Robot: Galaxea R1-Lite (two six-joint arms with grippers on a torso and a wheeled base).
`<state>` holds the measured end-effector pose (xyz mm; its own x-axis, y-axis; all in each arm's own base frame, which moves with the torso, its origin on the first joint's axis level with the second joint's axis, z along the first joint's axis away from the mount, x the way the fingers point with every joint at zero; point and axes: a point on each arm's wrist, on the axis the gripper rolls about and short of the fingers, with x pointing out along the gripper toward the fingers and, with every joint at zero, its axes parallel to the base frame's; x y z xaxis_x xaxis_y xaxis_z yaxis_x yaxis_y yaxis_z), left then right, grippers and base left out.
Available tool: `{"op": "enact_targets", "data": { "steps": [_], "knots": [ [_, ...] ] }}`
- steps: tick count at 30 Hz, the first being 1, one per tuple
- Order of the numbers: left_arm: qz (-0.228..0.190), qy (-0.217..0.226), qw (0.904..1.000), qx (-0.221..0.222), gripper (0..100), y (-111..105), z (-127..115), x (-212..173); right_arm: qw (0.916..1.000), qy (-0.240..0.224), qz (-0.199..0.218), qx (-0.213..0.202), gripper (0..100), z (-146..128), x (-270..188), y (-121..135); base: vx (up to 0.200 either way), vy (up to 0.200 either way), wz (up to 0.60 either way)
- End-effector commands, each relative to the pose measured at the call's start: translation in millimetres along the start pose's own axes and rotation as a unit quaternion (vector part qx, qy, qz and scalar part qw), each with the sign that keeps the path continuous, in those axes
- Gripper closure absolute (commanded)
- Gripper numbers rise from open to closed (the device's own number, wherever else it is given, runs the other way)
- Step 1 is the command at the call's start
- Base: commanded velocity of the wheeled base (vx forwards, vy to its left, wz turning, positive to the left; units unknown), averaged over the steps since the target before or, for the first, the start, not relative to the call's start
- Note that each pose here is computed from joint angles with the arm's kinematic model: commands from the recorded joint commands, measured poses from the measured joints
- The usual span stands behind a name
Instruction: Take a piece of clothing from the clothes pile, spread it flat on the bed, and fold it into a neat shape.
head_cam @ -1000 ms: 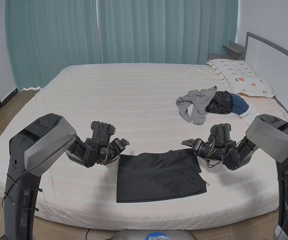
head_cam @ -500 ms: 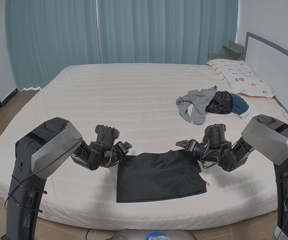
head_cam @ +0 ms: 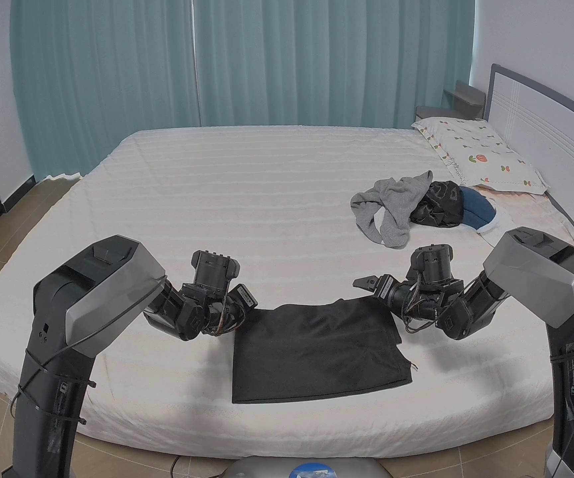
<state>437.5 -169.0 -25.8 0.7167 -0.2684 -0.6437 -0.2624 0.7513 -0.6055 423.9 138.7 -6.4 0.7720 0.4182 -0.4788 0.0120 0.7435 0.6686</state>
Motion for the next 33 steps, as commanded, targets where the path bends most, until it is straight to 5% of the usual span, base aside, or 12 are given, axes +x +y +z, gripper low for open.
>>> {"op": "enact_targets", "data": {
  "steps": [1,14,15,33],
  "knots": [
    [0.006,-0.013,0.9999,-0.001,100,1,1,0,1.0000,0.001,-0.003,0.001,0,0,0,-2,0.000,0.000,0.00],
    [0.025,-0.036,0.9990,-0.011,100,4,4,-1,1.0000,0.000,-0.004,-0.001,0,-1,9,-7,0.000,0.000,0.00],
    [0.025,-0.036,0.9990,-0.011,100,4,4,-1,1.0000,0.001,-0.005,-0.001,100,-2,11,-8,0.000,0.000,0.00],
    [0.031,-0.041,0.9986,-0.011,100,6,4,1,0.9994,-0.023,-0.024,0.014,100,16,12,-30,0.000,0.000,0.00]
  ]
}}
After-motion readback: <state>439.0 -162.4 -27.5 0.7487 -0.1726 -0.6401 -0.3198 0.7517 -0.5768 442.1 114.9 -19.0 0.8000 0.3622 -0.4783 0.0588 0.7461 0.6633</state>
